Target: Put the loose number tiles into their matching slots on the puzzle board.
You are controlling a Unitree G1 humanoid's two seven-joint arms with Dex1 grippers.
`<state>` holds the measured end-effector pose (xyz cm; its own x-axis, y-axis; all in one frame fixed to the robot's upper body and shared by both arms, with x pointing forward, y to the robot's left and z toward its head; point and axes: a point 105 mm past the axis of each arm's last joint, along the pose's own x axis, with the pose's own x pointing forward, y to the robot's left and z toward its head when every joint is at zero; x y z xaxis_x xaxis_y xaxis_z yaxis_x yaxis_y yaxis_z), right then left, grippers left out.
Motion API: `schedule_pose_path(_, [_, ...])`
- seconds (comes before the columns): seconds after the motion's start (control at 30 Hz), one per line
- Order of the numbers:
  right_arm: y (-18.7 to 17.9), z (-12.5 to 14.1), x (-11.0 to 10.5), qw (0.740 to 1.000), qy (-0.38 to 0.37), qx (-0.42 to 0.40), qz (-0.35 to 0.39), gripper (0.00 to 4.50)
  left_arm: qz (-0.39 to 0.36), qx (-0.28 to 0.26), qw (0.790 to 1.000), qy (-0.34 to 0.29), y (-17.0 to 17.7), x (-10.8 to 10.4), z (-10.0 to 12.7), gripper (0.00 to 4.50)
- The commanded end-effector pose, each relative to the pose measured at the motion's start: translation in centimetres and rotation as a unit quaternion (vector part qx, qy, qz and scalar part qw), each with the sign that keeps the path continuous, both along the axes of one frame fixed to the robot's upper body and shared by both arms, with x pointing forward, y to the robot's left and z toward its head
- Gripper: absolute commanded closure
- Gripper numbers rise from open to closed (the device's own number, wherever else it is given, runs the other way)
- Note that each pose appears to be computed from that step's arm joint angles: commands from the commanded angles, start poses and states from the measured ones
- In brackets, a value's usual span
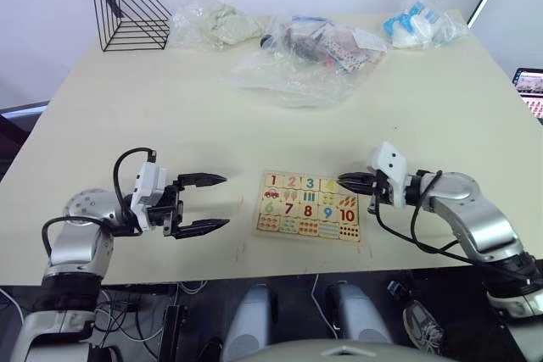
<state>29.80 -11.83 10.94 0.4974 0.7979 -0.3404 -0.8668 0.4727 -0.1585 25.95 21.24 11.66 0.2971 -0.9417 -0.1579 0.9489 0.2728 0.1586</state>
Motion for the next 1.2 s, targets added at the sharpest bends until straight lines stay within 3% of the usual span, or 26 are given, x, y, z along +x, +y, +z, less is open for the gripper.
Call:
schedule_pose_path(0.03, [-1.6,2.3,-0.2,0.998,-0.047,0.023,-0.037,4.26,0.039,-0.007,0.999,-0.006,0.4,0.1,0.5,0.0])
schedule_pose_path(0.2, [-5.1,2.7,-1.4,0.989,-0.065,0.059,-0.115,4.26,0.083,-0.024,0.996,-0.007,0.8,0.0,0.2,0.0])
schedule_pose_path(0.57, [-13.3,0.6,-6.2,0.964,-0.077,0.078,-0.241,4.26,0.167,-0.036,0.985,-0.002,2.4,0.5,-0.7,0.0])
schedule_pose_path(0.87, [-16.7,0.0,-9.3,0.955,-0.096,0.086,-0.269,0.06,0.174,-0.023,0.984,0.014,3.3,0.1,-1.5,0.0])
schedule_pose_path(1.2, [-17.6,-0.9,-10.3,0.952,-0.104,0.085,-0.274,0.06,0.172,-0.013,0.985,0.014,4.0,-0.1,-1.6,0.0])
